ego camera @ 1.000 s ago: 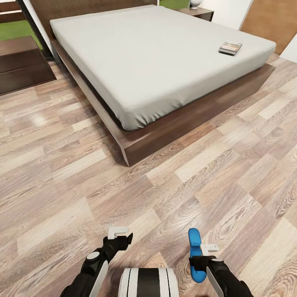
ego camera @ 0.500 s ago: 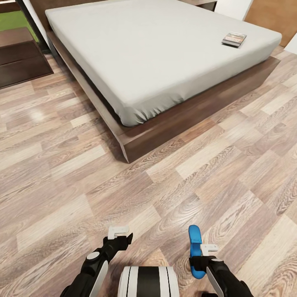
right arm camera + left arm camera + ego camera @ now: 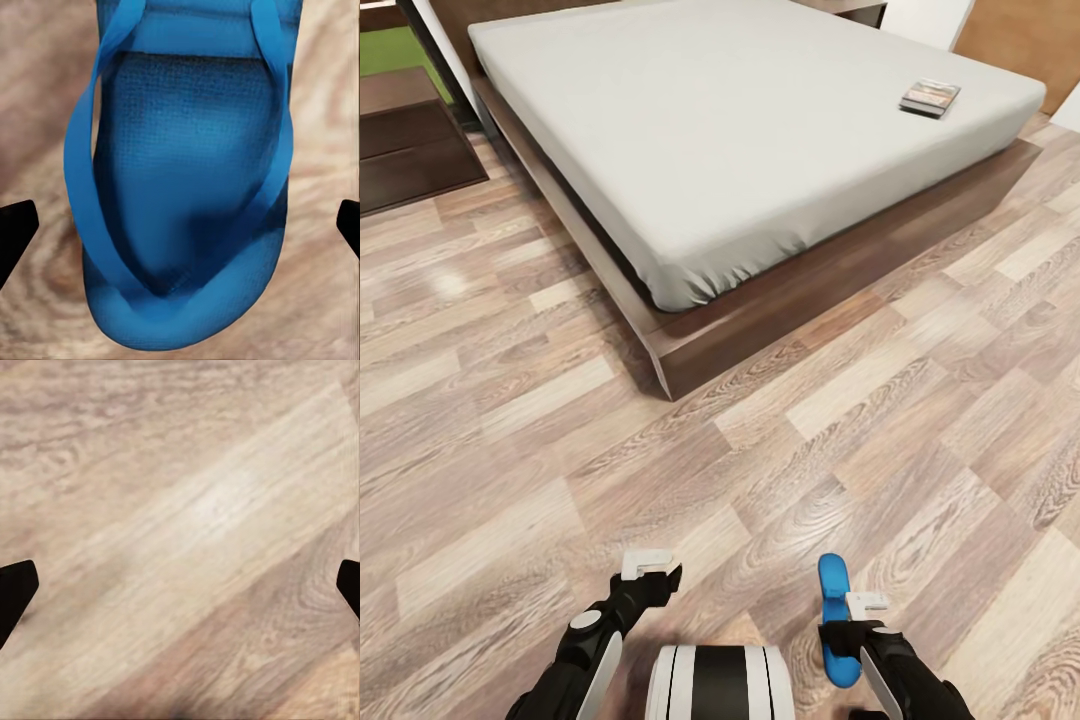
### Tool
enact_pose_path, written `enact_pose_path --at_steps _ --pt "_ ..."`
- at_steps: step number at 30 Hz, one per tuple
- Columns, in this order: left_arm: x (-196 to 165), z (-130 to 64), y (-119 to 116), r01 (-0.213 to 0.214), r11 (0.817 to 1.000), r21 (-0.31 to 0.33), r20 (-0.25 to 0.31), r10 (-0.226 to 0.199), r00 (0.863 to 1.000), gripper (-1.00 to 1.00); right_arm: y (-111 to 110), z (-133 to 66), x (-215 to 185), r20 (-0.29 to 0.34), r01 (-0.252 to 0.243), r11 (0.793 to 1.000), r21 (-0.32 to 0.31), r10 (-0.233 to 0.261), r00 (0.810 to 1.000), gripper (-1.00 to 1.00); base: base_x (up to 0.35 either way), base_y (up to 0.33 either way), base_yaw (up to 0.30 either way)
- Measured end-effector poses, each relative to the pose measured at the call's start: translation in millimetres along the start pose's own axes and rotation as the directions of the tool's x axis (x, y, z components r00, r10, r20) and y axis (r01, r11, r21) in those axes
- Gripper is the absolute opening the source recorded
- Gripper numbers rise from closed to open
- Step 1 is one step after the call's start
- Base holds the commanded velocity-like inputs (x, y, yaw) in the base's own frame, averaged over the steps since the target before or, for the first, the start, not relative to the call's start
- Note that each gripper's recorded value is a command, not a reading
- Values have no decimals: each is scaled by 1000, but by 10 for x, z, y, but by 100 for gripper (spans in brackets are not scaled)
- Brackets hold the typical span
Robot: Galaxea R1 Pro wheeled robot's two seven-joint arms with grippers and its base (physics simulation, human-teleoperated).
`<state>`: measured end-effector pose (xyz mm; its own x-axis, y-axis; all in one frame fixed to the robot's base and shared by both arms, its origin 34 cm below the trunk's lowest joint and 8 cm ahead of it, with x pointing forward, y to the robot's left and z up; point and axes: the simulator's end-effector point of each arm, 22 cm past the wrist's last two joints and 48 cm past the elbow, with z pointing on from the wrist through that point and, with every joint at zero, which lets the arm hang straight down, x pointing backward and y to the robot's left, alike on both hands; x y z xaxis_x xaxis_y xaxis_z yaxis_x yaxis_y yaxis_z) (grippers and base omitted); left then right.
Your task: In the bedroom, move the book from the bed onto either nightstand, and place the two sandals side by side next to the bed.
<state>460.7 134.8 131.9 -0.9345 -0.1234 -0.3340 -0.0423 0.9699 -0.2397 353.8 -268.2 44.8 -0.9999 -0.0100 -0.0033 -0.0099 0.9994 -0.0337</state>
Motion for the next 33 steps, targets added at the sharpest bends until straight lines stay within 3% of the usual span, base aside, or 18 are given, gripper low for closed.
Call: enact_pose_path --at_steps 33 --pt "102 49 25 5 1000 -3 -21 -5 1000 100 3 61 92 -21 1 1000 0 -1 1000 100 10 0 0"
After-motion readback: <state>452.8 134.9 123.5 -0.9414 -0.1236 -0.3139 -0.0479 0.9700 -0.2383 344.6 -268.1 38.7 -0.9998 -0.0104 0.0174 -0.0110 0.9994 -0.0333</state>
